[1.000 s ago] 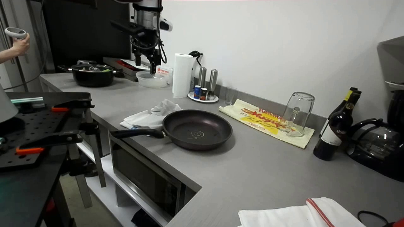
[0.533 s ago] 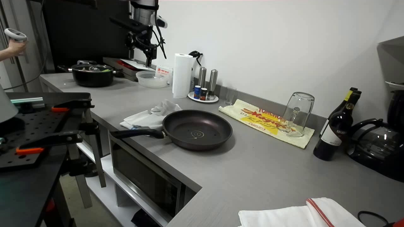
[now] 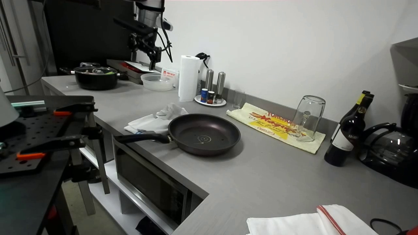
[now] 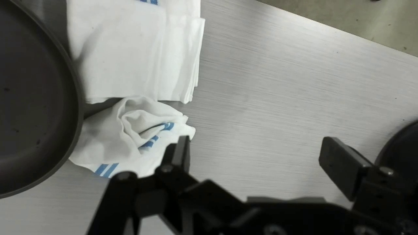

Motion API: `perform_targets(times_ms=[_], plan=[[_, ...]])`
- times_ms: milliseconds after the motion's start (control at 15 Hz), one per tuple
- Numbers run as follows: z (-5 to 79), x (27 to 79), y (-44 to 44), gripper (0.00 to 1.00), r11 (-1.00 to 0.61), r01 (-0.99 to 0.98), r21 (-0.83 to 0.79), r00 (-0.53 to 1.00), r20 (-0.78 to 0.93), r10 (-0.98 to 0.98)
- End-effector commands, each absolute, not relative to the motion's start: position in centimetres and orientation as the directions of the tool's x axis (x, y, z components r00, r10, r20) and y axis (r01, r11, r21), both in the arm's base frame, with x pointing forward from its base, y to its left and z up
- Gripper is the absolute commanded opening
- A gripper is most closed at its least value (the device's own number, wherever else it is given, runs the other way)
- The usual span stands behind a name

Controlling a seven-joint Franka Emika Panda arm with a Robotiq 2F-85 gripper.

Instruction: Pick up the white towel with blue stripes, wipe inside the black pan and put the towel back on the table.

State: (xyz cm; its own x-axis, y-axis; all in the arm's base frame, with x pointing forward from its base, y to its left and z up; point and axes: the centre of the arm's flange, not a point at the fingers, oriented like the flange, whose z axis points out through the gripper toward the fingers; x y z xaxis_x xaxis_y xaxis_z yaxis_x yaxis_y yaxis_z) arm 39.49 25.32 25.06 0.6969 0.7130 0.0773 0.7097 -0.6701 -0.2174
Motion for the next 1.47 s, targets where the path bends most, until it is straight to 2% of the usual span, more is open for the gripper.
perform_targets(times_ms=[0, 333, 933, 1267, 1400], plan=[[24.6, 39.9, 24.2, 1.00, -0.712, 0.674, -0.197, 0.736, 0.089, 0.671], [18.4, 42.6, 24.4, 1.00, -0.755, 0.631, -0.180, 0.774, 0.069, 0.630], [12.5, 47.2, 31.2, 1.00, -0.767, 0.635, -0.087, 0.767, 0.183, 0.614], [10.3, 50.3, 32.1, 1.00, -0.888, 0.459, 0.026, 0.847, 0.289, 0.446], [9.6, 50.9, 31.9, 1.00, -0.917, 0.394, 0.066, 0.875, 0.277, 0.396]])
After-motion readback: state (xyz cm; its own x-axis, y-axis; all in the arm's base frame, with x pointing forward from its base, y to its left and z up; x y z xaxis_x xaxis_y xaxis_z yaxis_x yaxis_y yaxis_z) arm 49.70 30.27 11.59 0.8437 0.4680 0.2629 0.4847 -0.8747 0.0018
